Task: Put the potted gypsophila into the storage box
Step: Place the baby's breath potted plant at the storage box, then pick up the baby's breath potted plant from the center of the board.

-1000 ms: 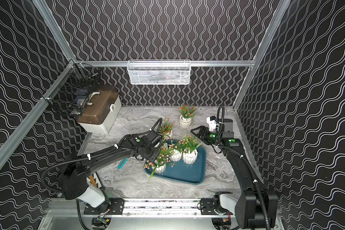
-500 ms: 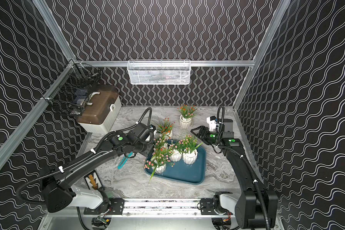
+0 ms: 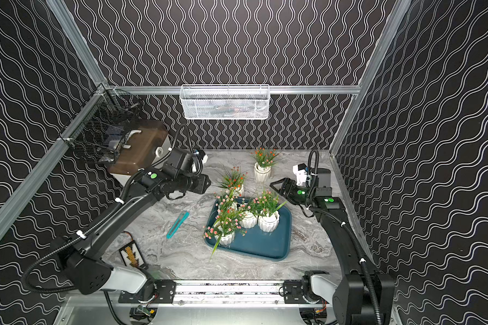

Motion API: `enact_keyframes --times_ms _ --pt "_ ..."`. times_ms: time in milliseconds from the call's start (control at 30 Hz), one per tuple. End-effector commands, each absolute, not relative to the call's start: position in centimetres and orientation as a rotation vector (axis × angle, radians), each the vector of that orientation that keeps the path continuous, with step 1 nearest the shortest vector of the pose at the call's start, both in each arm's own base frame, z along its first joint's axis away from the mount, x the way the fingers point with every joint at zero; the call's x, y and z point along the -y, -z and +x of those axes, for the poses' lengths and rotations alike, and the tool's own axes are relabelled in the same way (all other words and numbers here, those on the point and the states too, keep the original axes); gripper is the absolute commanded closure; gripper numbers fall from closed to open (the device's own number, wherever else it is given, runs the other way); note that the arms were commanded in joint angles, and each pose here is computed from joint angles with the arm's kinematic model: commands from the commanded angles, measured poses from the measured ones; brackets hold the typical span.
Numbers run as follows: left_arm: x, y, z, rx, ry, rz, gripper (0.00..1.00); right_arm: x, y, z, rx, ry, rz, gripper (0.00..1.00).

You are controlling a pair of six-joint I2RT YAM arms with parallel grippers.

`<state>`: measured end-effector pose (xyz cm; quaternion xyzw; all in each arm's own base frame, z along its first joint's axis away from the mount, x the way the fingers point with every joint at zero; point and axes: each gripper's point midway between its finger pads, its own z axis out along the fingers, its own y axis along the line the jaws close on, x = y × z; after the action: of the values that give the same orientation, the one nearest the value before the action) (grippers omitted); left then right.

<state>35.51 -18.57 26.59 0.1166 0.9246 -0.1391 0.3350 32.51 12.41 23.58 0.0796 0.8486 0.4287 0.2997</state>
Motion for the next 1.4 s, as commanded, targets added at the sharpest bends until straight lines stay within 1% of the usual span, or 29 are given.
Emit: enact_keyframes --times_ms 0,267,400,533,667,833,1000,1033,1167,1367 --pt "20.2 -28.1 37.3 -2.338 0.512 0.349 0.56 -12.2 -24.3 32.5 -2.217 -1.113 0.184 0.29" --pt "21.7 -27.4 40.3 -2.283 0.68 0.258 0.51 -11.9 -24.8 32.4 -2.193 -1.076 0.176 0.3" --pt "20.2 -26.5 41.0 -2.268 0.77 0.197 0.5 -11.6 -24.8 32.7 -2.203 -1.054 0.186 0.3" --pt "19.0 -25.6 40.9 -2.278 0.773 0.143 0.49 -11.2 -25.3 33.5 -2.211 -1.012 0.207 0.31" --pt "19.3 -25.6 40.1 -2.275 0.827 0.14 0.48 -10.8 -25.1 34.5 -2.239 -0.986 0.256 0.33" --pt "19.3 -25.5 39.6 -2.277 0.848 0.142 0.47 -9.0 -23.0 36.8 -2.294 -0.862 0.396 0.36" --pt "19.7 -25.5 39.0 -2.276 0.897 0.148 0.47 -8.2 -20.6 39.2 -2.341 -0.836 0.502 0.4" --pt "19.7 -25.4 38.9 -2.279 0.901 0.149 0.47 -8.1 -21.2 40.2 -2.328 -0.842 0.511 0.41" --pt "19.7 -25.5 38.5 -2.282 0.909 0.149 0.47 -8.2 -19.5 42.6 -2.353 -0.868 0.57 0.43" --pt "19.7 -26.2 37.9 -2.271 0.916 0.167 0.47 -9.2 -17.2 45.5 -2.367 -0.974 0.64 0.45"
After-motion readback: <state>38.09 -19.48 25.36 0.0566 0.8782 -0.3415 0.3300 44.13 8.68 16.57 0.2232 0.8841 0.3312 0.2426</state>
